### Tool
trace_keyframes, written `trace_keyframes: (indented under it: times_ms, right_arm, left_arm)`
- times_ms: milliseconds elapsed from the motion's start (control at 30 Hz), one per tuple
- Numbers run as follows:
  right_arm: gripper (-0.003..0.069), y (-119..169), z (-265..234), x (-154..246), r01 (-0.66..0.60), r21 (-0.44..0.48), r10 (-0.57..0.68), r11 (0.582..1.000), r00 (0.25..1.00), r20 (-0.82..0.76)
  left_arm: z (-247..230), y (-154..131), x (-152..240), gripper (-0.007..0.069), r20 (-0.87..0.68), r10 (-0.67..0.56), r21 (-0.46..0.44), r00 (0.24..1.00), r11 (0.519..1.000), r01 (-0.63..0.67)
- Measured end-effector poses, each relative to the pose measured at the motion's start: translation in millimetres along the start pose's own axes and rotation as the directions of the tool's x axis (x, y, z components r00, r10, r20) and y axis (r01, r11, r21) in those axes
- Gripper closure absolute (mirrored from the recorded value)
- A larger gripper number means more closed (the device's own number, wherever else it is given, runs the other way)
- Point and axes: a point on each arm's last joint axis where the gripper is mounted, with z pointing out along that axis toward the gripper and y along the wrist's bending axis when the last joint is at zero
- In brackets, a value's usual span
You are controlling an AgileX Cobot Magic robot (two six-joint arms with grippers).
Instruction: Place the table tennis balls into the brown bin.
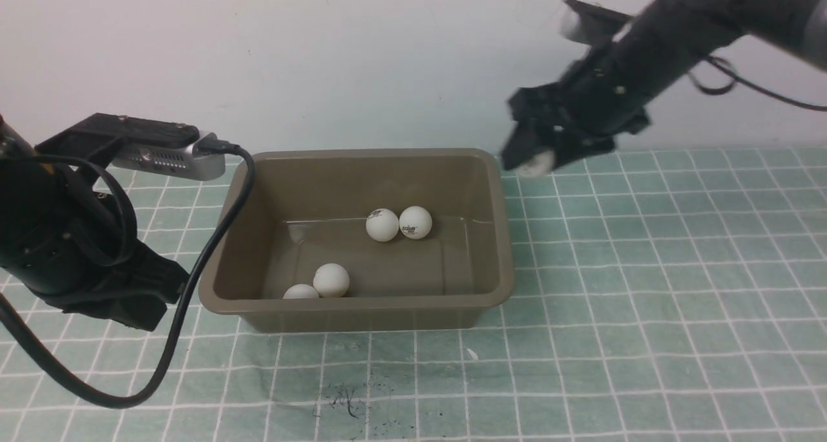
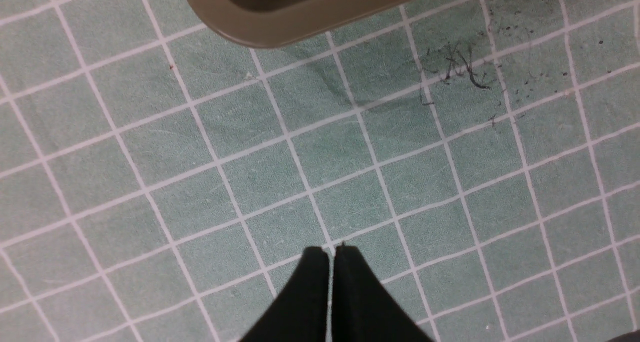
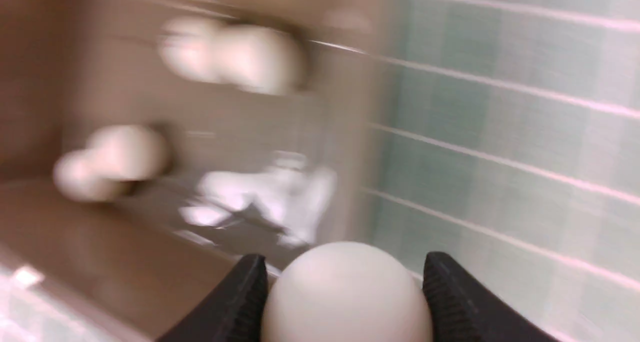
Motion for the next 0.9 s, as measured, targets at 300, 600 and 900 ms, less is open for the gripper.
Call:
trace_keyframes:
  times_ms: [300, 600, 900]
  right_arm:
    - [0.0076, 32.6, 8.9, 2.0, 0.134, -0.018, -0.134, 0.991, 0.990, 0.040]
    - [0.0606, 24.3, -152.4, 34.2, 0.061, 0.288, -0.122, 0.956, 0.972, 0.199]
    - [0.0671, 61.1, -270.3, 176.4, -0.010, 0.269, -0.146, 0.963, 0.820, 0.554]
  left_arm:
    - [-0.6, -2.2, 0.9, 0.0630, -0.006, -0.011, 0.022, 1.000, 1.000, 0.012]
    - [-22.8, -8.4, 11.4, 0.0630, 0.074, 0.003, 0.014, 0.997, 1.000, -0.004]
    - [-40.4, -14.8, 23.7, 0.0630, 0.146, 0.018, 0.016, 0.989, 1.000, -0.021]
